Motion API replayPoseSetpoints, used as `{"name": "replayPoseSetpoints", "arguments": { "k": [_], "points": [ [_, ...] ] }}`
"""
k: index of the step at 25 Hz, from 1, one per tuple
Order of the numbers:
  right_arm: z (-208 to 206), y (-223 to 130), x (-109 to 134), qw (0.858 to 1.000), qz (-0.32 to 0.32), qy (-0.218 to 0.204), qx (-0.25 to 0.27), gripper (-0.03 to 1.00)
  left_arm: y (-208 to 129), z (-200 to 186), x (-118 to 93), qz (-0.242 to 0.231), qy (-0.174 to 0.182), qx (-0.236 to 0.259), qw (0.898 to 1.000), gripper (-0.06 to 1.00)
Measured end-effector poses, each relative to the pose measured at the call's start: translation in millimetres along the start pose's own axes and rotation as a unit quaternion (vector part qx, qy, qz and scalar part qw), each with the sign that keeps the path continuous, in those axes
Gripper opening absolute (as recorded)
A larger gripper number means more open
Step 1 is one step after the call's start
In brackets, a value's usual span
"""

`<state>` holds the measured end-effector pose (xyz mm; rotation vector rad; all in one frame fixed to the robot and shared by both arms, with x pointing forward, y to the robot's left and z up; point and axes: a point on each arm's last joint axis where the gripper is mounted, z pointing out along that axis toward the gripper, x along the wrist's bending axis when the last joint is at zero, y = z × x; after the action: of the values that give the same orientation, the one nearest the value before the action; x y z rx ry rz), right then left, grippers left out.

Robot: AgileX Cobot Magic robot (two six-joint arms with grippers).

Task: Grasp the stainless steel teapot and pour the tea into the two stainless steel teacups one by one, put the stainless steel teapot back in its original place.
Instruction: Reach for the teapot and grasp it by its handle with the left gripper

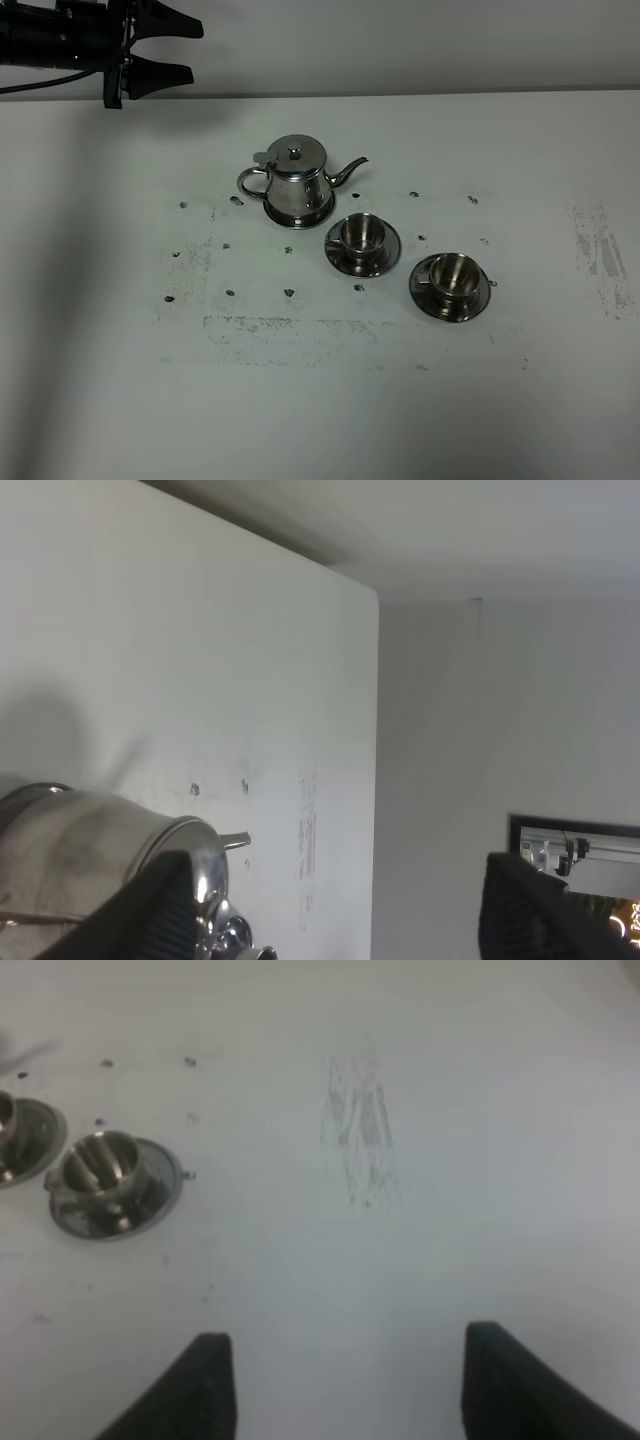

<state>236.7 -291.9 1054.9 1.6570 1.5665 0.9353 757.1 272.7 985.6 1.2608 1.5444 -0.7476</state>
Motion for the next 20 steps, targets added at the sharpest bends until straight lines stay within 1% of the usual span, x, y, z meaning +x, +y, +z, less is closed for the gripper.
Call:
{"name": "replayPoseSetpoints", "arguments": {
  "k": [4,9,20],
  "points": [
    [-1.2,-0.8,0.1,1.0,-0.005,0.0,-0.005,0.48,0.0,0.0,0.0,0.0,0.0,0.0,1.0,0.59],
    [-6.8,-5.0,0.0,0.999,-0.017,0.015,-0.025,0.48,0.0,0.0,0.0,0.001,0.0,0.0,1.0,0.59],
    [-7.2,-5.1,0.8,0.999,-0.017,0.023,-0.026,0.48,0.1,-0.1,-0.3,0.011,0.0,0.0,1.0,0.59]
  ]
}}
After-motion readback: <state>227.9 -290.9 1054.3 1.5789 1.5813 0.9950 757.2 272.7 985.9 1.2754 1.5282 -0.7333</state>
